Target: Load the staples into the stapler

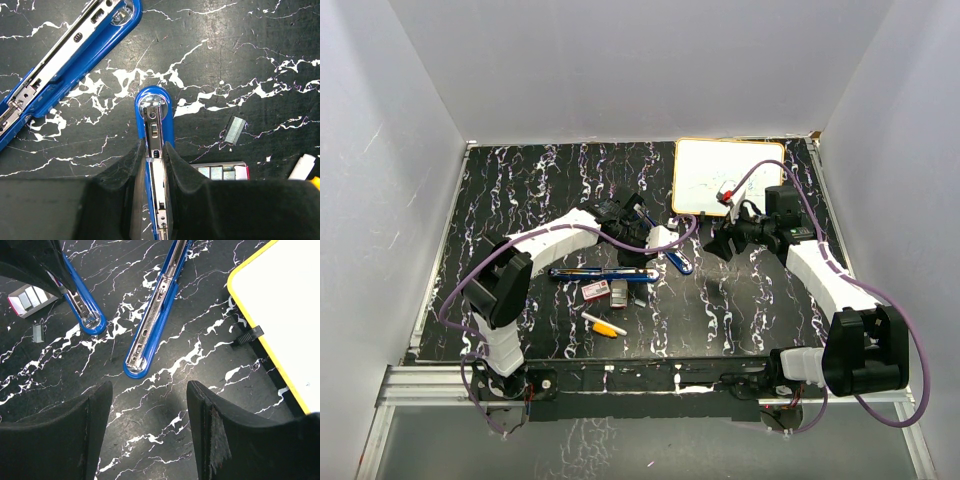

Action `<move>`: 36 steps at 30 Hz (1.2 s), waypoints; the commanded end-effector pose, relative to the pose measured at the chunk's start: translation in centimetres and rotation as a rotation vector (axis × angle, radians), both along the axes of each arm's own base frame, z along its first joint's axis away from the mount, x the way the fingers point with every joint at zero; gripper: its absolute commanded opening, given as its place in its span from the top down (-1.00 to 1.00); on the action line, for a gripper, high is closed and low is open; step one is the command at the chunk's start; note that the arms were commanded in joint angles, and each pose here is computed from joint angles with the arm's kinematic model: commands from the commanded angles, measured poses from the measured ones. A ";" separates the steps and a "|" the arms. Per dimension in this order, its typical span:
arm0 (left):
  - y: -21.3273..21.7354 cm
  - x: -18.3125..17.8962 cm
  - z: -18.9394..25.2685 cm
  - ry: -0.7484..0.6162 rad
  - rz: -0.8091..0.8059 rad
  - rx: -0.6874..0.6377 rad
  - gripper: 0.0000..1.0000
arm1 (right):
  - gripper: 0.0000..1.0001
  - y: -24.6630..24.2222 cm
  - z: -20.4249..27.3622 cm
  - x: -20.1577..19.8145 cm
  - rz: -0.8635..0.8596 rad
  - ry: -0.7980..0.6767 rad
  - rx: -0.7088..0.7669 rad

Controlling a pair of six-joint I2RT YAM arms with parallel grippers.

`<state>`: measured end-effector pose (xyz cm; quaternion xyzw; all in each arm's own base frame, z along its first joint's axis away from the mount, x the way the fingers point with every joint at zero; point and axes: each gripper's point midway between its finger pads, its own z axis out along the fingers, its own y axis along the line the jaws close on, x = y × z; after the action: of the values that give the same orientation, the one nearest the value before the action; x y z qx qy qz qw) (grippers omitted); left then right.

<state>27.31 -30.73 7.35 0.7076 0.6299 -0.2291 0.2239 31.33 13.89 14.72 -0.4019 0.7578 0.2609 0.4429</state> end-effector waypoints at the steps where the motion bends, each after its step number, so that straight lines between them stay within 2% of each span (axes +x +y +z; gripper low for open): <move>1: -0.6 0.1 0.5 -0.006 -0.029 -0.012 0.96 | -0.27 0.0 1.2 0.3 0.004 -0.053 0.021; 11: -0.5 0.0 0.2 0.003 -0.035 -0.009 0.96 | -0.38 -0.3 1.4 0.4 -0.009 -0.055 0.021; 18: -0.6 -0.1 0.3 0.004 -0.039 -0.011 0.96 | -0.64 -0.6 1.6 0.6 -0.033 -0.059 0.023; 36: -0.5 -0.5 1.3 -0.014 -0.084 -0.020 0.96 | -0.68 -0.7 1.7 0.6 -0.039 -0.058 0.028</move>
<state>27.21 -30.57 6.54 0.7183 0.6228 -0.2286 0.2095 31.15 13.35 14.51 -0.3855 0.7668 0.2623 0.4411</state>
